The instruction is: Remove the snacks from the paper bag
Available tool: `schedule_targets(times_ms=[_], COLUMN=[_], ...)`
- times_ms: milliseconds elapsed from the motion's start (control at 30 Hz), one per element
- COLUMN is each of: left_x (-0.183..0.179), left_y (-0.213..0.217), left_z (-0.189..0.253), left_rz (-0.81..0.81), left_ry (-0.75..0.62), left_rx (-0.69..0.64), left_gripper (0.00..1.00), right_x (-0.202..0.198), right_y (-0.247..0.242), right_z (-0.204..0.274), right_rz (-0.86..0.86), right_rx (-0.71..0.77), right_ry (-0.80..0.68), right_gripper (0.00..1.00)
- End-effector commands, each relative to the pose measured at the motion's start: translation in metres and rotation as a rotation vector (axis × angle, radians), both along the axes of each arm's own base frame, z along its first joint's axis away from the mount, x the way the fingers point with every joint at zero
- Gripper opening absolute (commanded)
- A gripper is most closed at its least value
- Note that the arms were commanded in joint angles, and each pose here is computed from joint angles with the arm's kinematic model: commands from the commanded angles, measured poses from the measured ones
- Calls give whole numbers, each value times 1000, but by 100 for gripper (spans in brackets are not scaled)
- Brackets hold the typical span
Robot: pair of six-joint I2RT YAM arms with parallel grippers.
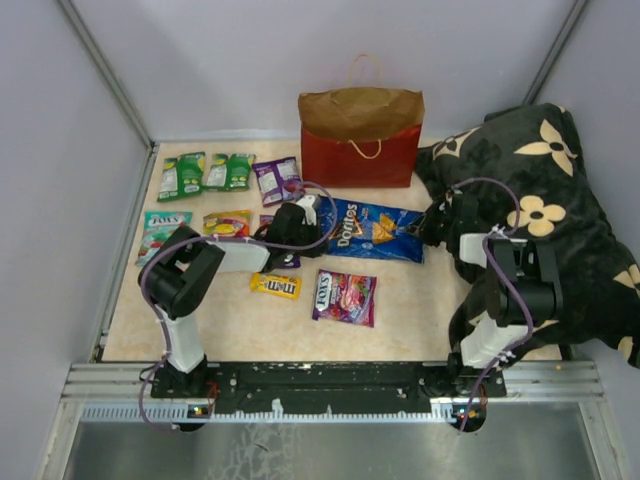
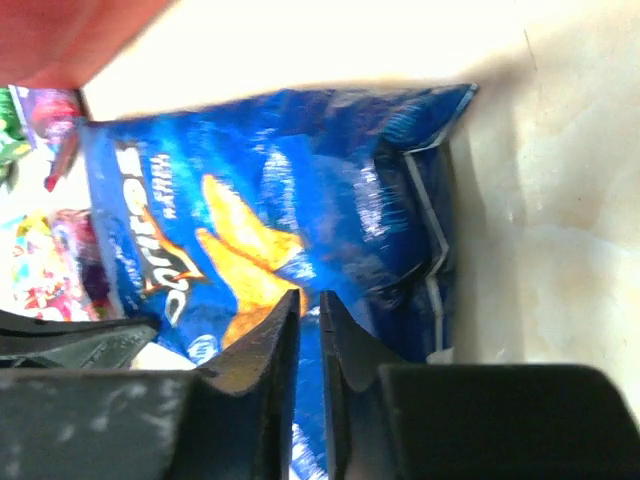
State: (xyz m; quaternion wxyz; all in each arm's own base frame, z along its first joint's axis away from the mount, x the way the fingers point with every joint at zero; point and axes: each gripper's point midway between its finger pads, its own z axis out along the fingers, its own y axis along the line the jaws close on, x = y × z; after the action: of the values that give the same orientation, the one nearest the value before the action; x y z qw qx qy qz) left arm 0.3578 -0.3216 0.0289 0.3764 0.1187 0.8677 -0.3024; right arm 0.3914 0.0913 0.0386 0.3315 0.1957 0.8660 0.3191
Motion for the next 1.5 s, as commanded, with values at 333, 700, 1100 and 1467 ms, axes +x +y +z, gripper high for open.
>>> schedule_targets(times_ms=[333,700,1100,1467], left_x=[-55,-160,-166,-165], left_y=[37,80,88,86], left_z=[128,78,93,97], left_rz=[-91,-126,-116,-124], left_ry=[-160,-14,-30,-34], left_rx=[-57,-210,-213,-224], left_gripper=[74,80,85,82], right_x=[-86,-169,-176,-169], right_y=[62,68,82,106], right_z=[127,51,10,-2], right_rz=[189,295,321,404], right_rx=[-200,-130,-46,-58], right_ry=[-312,-204,-102,-74], right_gripper=[77,57,39,33])
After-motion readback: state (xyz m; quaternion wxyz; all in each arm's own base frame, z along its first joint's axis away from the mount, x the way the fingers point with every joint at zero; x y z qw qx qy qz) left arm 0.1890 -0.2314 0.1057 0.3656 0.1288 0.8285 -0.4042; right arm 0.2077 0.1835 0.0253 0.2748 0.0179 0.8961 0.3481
